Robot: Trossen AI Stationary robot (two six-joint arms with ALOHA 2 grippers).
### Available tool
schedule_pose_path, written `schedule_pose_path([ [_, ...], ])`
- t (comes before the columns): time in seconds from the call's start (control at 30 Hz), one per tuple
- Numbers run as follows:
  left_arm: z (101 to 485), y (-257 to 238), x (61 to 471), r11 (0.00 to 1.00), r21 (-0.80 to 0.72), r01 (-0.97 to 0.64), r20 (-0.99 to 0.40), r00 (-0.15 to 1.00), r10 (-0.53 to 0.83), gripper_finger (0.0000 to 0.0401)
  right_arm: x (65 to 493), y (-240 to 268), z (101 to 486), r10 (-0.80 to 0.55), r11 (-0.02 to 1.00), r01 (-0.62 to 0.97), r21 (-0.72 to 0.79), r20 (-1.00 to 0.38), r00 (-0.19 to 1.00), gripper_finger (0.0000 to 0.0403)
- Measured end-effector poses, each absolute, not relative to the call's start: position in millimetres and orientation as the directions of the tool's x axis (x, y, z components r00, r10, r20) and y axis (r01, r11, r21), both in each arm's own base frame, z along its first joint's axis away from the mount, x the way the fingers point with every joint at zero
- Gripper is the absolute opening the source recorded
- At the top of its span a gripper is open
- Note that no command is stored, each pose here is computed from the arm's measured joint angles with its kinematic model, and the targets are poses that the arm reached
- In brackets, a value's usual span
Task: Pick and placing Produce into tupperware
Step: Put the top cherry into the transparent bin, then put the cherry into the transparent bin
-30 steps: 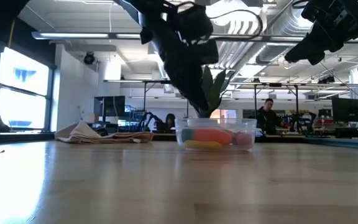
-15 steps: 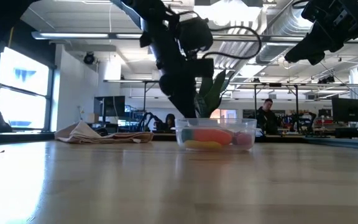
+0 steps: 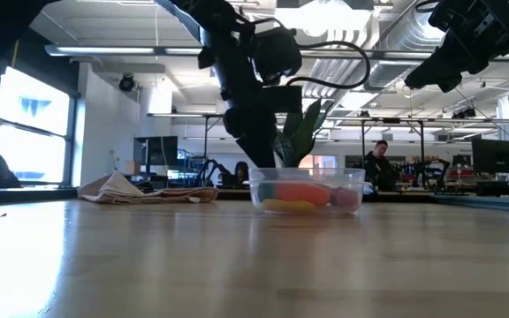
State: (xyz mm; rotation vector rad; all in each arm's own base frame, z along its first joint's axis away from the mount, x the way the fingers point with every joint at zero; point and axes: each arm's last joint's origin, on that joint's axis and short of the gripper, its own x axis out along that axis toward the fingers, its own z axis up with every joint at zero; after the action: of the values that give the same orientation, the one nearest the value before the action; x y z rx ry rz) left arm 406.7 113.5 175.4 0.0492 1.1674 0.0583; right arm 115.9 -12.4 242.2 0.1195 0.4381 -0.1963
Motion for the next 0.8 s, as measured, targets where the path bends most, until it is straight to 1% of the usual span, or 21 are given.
schedule_pose_path([
  [0.2,175,113,407,0.999,0.047,-0.015,-0.917,0.396,0.049,0.0113,116,-12,242,-0.163,0.974,0.214,0.073,-0.432,0.887,0.0035],
  [0.6,175,113,407,0.999,0.039,-0.032,-0.918,0.394,0.049,0.0165,116,-12,242,-0.162,0.974,0.214,0.073,-0.432,0.887,0.0035],
  [0.7,180,111,402,0.999,0.013,-0.034,-0.936,0.352,0.024,0.0167,116,-12,242,-0.162,0.974,0.214,0.073,-0.432,0.887,0.0035],
  [0.8,198,110,400,0.998,-0.020,-0.052,-0.951,0.310,-0.003,0.0168,116,-12,242,-0.163,0.974,0.214,0.073,-0.432,0.887,0.0035],
])
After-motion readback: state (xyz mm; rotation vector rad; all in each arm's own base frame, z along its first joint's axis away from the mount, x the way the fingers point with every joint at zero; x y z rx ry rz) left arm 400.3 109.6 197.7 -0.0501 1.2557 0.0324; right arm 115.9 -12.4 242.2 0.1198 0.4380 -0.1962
